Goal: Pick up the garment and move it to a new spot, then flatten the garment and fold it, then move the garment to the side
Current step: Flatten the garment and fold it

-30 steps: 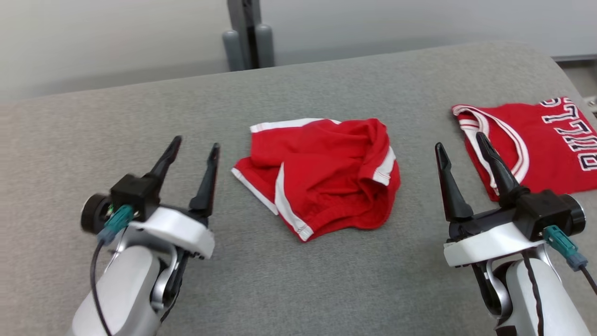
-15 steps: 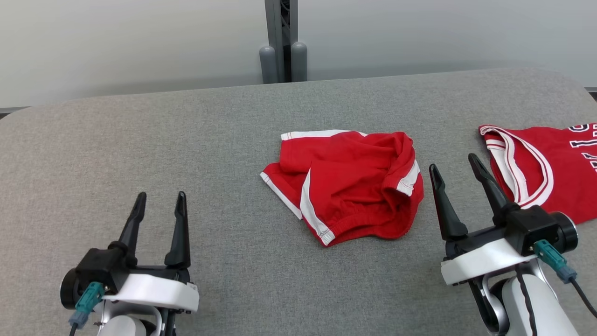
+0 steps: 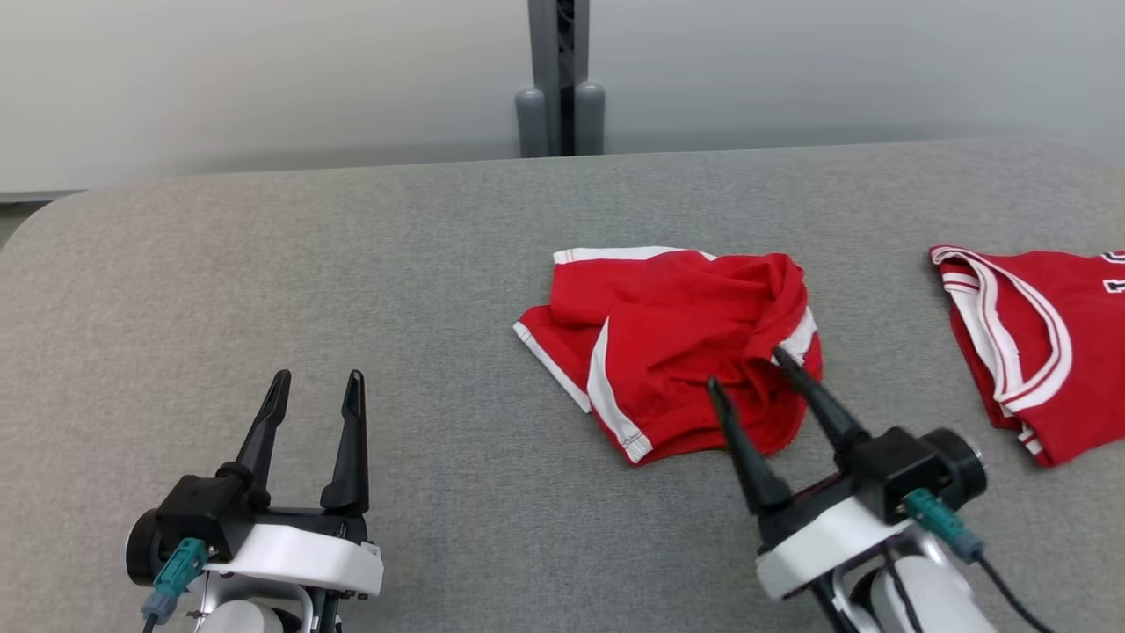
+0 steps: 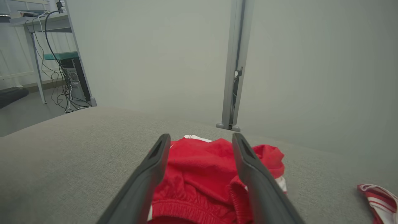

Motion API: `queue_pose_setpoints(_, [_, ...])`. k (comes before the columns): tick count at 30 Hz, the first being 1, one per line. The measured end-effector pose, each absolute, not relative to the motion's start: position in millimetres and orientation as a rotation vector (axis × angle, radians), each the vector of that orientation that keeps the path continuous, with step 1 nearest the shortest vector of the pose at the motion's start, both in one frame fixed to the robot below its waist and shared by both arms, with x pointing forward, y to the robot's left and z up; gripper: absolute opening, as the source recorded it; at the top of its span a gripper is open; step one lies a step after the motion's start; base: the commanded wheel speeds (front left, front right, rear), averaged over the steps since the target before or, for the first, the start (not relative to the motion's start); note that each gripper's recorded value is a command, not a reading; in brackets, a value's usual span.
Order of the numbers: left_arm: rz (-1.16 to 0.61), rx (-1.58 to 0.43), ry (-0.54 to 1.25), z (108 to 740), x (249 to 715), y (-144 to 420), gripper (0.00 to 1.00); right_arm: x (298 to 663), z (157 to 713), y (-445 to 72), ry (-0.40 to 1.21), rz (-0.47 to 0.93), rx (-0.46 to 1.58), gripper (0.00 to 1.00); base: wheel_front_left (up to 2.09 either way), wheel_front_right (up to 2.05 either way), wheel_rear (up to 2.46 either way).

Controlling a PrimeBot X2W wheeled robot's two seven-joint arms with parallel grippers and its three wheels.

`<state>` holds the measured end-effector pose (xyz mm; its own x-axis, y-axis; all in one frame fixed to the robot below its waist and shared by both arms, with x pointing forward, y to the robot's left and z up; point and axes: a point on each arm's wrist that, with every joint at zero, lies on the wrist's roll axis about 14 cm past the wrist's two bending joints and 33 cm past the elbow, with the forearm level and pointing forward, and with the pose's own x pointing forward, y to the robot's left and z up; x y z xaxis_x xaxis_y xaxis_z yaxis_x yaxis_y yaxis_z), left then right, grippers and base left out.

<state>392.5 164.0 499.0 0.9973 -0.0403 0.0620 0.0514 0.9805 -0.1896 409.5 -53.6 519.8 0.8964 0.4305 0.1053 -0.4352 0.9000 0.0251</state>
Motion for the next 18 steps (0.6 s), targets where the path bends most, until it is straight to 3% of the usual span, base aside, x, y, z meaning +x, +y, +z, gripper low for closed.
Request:
queue_pose_setpoints(10, [0.028,-0.192,-0.028,488.0,378.4,189.7,1.0,390.0,464.7,0.0,0.069,0.658,-0.045,1.0,0.0,0.0,0.0])
queue_pose_setpoints(18, [0.087,-0.201,-0.017,484.2,365.8,207.1,1.0,399.4,434.2,5.5,0.153,0.691,-0.167,1.0,0.0,0.0,0.0])
